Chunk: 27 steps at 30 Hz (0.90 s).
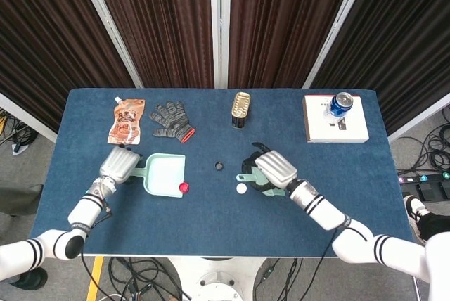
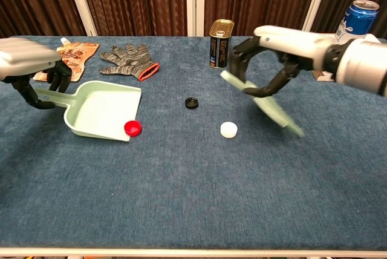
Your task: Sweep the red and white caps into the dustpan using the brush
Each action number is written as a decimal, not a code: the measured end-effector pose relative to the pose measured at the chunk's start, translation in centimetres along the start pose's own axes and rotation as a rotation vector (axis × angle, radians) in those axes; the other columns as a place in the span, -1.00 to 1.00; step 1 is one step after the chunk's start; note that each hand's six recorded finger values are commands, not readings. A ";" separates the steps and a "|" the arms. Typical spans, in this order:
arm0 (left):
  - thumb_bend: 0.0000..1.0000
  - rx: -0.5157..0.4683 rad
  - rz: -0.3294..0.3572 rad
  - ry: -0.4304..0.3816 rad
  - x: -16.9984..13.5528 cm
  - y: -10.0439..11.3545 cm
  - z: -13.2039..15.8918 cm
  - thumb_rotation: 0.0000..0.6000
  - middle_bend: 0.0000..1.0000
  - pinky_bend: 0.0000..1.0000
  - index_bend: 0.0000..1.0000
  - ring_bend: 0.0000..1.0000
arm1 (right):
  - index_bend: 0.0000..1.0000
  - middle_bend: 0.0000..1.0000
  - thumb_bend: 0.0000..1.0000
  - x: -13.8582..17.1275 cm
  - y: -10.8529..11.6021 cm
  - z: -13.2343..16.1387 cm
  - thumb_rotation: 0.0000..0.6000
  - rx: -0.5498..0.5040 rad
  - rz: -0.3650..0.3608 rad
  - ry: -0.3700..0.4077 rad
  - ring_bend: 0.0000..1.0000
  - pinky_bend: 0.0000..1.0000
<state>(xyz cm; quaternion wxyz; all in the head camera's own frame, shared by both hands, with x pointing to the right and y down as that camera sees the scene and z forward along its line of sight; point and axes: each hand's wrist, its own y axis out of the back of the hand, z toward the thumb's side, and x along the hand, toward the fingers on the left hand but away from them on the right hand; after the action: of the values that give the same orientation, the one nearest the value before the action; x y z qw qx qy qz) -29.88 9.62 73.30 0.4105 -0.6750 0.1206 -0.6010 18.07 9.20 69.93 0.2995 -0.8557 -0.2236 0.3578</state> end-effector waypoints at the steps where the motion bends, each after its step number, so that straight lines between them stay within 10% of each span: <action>1: -0.32 0.001 -0.003 -0.004 0.1 0.1 0.1 1.00 0.06 -0.39 0.08 -0.21 | 0.49 0.31 0.11 -0.3 -0.3 0.3 1.00 -0.006 0.001 0.008 -0.35 -0.83; 27: -0.31 -0.010 -0.060 -0.059 1.5 1.0 2.8 1.00 0.06 -0.39 0.08 -0.21 | 0.52 0.32 0.13 -7.3 -4.1 6.8 1.00 -0.039 0.024 0.251 -0.35 -0.85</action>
<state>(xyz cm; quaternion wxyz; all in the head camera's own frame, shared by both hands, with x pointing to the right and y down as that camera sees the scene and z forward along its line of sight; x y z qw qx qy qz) -26.64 9.13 73.79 0.3923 -0.6977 0.0910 -0.5925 7.64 10.22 72.35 0.3042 -0.9021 -0.1810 0.2468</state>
